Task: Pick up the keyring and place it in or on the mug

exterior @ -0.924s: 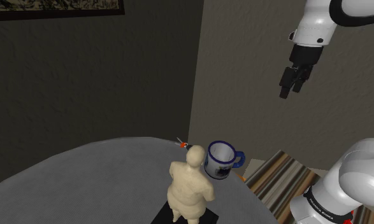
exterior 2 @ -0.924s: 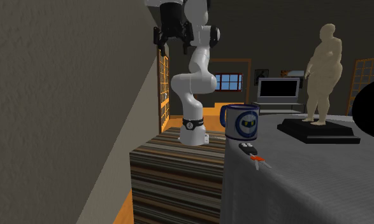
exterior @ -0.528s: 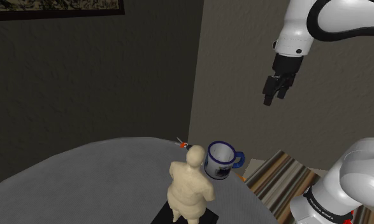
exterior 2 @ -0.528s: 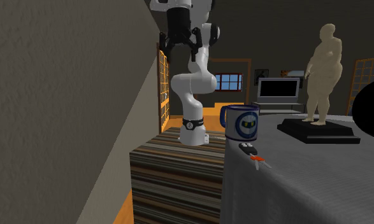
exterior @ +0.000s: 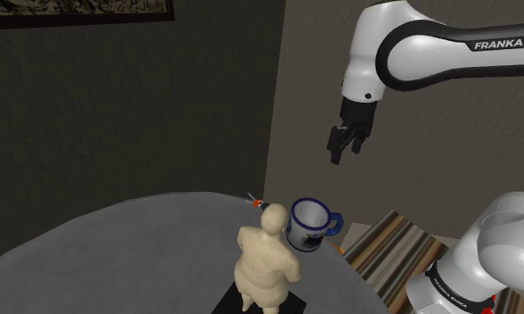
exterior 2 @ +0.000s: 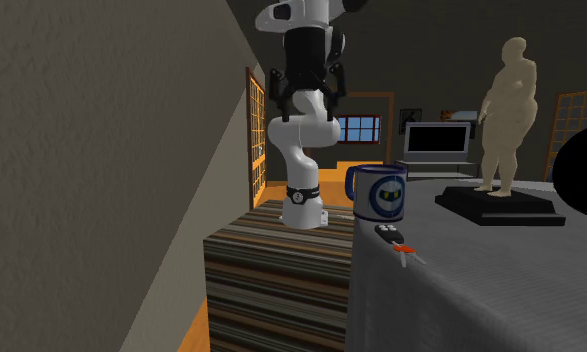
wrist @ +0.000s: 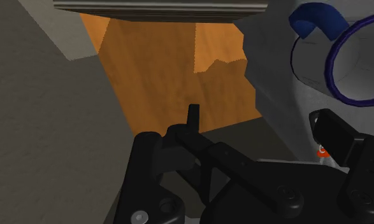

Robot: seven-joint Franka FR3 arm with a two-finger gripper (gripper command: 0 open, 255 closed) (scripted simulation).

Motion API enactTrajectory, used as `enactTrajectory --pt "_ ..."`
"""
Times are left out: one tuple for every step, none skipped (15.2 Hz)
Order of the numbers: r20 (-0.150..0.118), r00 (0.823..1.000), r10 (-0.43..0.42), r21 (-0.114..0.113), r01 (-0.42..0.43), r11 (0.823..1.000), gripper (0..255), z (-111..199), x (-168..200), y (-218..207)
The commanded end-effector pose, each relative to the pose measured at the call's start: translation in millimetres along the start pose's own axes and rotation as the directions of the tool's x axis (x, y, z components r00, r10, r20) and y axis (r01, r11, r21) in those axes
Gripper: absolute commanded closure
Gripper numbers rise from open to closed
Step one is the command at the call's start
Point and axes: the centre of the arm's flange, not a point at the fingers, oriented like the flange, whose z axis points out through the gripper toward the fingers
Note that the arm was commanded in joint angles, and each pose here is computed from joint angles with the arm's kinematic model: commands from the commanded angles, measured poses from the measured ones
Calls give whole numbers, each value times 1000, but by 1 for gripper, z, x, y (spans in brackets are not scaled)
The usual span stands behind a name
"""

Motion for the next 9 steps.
enactTrajectory --pt "-3 1000 -7 -1 7 1000 0 16 15 -18" --pt "-4 1000 -11 -1 11 1000 0 22 22 -27" --pt "-5 1000 -15 -2 15 1000 0 29 28 -37" --pt "-6 1000 -18 -3 18 1000 0 36 35 -46" --pt "-6 1000 -22 -4 22 1000 0 42 42 -55" --pt "-7 1000 -26 -5 26 1000 0 49 48 -65" --pt "-8 1000 -29 -5 29 1000 0 55 55 -74" --pt "-9 999 -33 -6 33 999 0 62 61 -83" --pt "-10 999 -37 -7 36 999 0 69 68 -93"
